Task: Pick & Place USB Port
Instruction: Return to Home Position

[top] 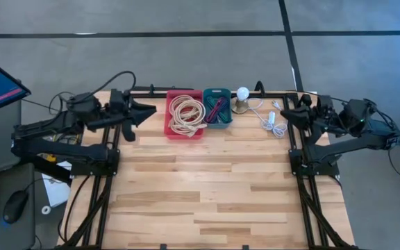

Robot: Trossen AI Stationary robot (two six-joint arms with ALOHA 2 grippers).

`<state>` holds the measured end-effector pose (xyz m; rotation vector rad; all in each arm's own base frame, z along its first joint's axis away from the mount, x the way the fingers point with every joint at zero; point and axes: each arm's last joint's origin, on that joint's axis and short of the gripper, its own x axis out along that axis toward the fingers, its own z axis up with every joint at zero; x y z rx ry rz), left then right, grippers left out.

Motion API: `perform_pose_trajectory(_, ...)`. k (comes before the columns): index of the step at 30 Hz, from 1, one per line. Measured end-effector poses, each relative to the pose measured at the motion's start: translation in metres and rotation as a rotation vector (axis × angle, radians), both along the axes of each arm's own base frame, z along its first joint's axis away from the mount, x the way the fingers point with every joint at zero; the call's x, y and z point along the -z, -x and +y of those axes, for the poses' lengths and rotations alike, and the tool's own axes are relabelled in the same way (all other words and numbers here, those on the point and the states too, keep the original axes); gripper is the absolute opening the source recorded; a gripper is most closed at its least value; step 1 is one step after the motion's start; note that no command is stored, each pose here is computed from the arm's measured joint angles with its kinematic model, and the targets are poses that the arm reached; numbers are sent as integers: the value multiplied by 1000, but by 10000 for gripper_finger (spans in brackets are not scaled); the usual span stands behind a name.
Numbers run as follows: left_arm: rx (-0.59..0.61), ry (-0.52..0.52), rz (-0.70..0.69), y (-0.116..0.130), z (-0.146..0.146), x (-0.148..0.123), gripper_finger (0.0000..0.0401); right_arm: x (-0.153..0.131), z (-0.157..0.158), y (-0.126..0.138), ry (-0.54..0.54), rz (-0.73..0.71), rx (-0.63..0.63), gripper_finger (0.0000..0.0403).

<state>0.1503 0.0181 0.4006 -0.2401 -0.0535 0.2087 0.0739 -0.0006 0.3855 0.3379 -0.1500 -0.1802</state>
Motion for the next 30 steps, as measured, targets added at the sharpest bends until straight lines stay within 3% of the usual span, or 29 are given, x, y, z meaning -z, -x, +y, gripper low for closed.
perform_pose_trajectory(2,-10,82,-35,3,0,-2,55,0,-1,0,-32,-10,18,0)
perform_pose_trajectory(4,-11,92,-45,5,0,-3,54,-1,-1,0,-71,-29,29,0)
perform_pose_trajectory(11,16,-145,12,11,-2,-3,53,-3,1,5,149,-16,-28,0)
perform_pose_trajectory(14,32,-174,55,19,-3,0,53,-4,4,13,210,-42,-122,0)
perform_pose_trajectory(21,53,-154,53,39,-5,8,53,7,5,29,150,17,-212,0)
perform_pose_trajectory(30,1,-148,1,68,-7,33,53,6,1,45,195,-32,-201,0)
